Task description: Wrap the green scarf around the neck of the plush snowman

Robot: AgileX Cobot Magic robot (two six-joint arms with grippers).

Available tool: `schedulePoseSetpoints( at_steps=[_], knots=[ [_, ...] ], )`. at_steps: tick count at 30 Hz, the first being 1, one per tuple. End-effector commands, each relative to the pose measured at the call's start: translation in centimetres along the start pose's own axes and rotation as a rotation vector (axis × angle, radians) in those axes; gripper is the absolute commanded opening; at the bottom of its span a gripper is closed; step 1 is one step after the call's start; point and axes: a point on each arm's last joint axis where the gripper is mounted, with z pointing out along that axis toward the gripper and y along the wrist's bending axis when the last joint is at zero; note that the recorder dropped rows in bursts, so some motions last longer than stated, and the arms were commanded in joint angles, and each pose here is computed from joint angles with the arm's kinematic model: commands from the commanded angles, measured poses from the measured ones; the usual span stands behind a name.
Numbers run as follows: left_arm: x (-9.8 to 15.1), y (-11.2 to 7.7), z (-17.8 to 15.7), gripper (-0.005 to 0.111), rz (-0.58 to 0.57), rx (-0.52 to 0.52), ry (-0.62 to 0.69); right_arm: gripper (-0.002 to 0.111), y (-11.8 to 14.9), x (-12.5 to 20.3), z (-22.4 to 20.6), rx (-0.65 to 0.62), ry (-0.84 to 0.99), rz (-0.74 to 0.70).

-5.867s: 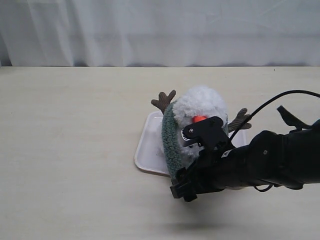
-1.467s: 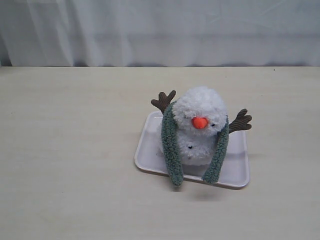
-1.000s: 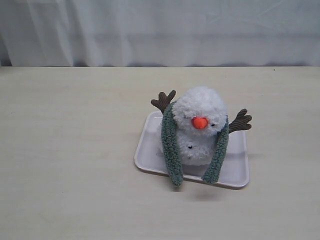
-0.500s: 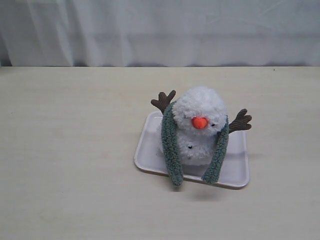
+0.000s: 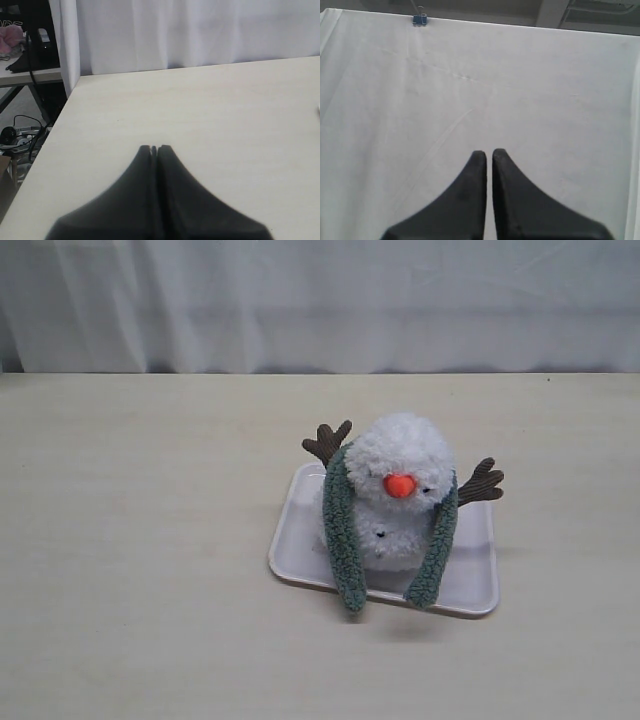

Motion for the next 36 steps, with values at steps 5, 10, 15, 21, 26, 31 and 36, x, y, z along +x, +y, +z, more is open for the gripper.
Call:
schedulePoseSetpoints(
  at_steps=[5, 10, 15, 21, 26, 31, 36],
  knots=[
    [0.0, -0.1, 0.0, 0.000, 0.002, 0.009, -0.007, 0.004, -0.2, 1.7, 0.2, 0.034, 0.064, -0.194],
    [0.0, -0.1, 0.0, 0.000, 0.002, 0.009, -0.007, 0.004, -0.5, 3.7, 0.3, 0.055, 0.152, -0.467],
    [0.0, -0.1, 0.0, 0.000, 0.002, 0.009, -0.007, 0.004, -0.4, 6.7, 0.5, 0.032, 0.247, -0.551],
    [0.0, -0.1, 0.0, 0.000, 0.002, 0.009, -0.007, 0.004, -0.7, 10.2, 0.2, -0.002, 0.374, -0.870],
    [0.0, -0.1, 0.0, 0.000, 0.002, 0.009, -0.007, 0.004, -0.6, 10.7, 0.2, -0.010, 0.389, -0.892],
    [0.0, -0.1, 0.0, 0.000, 0.002, 0.009, -0.007, 0.004, -0.5, 10.7, 0.2, -0.011, 0.382, -0.811],
    [0.0, -0.1, 0.0, 0.000, 0.002, 0.009, -0.007, 0.004, -0.2, 12.0, 0.1, -0.021, 0.362, -0.842]
  ],
)
